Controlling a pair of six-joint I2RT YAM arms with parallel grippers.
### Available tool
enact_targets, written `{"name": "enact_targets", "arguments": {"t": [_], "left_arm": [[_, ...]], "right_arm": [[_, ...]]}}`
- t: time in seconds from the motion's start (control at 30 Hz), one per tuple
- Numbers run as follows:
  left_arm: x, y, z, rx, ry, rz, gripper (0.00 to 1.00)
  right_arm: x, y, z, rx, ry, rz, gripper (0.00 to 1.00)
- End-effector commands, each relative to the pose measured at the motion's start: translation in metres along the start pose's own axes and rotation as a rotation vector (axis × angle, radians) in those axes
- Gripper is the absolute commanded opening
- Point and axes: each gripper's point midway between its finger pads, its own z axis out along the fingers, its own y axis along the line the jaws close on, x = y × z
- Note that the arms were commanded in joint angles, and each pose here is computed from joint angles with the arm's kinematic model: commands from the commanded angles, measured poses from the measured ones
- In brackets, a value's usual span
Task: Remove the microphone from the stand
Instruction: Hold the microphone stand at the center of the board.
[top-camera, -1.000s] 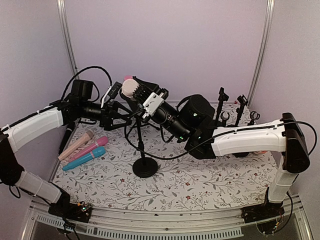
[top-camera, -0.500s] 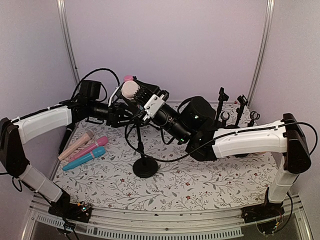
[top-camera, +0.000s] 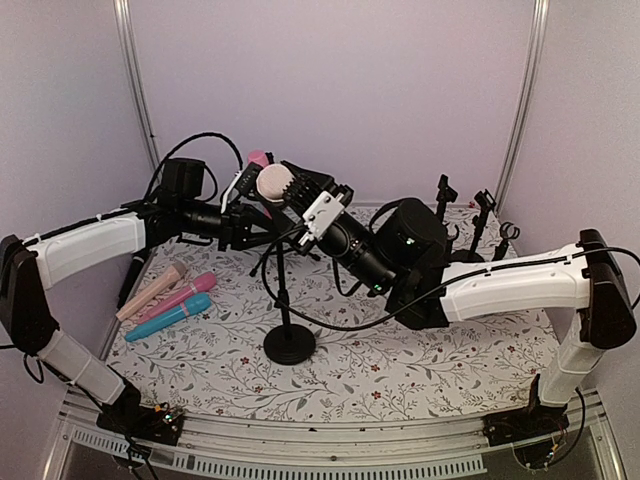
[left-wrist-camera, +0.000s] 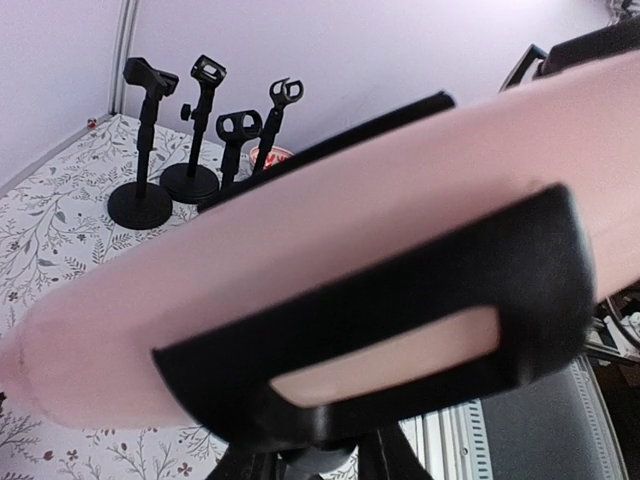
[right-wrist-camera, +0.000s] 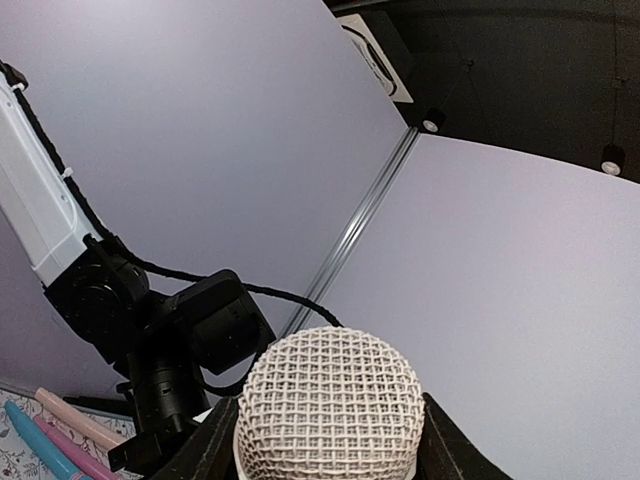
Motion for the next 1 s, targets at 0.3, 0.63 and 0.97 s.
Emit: {"name": "enact_targets", "arguments": {"t": [0.3,0.63,0.97], "left_arm": [[-0.007,-0.020,-0.011,0.052,-0.004,0.079,0.00],[-0.003,-0.037,-0.015,0.095,0.012,0.126,0.00],[-0.001,-0.041,-0.016,0.106,0.018,0.129,0.00]], "right_arm": [[0.002,0.002,-0.003,-0.093,0.099,0.036,0.81],[0.038,0.003,0.011,-0.139,0.196,0.059,0.74],[0.038,0.009,0.023,-0.149,0.169,0.000,0.50]]}}
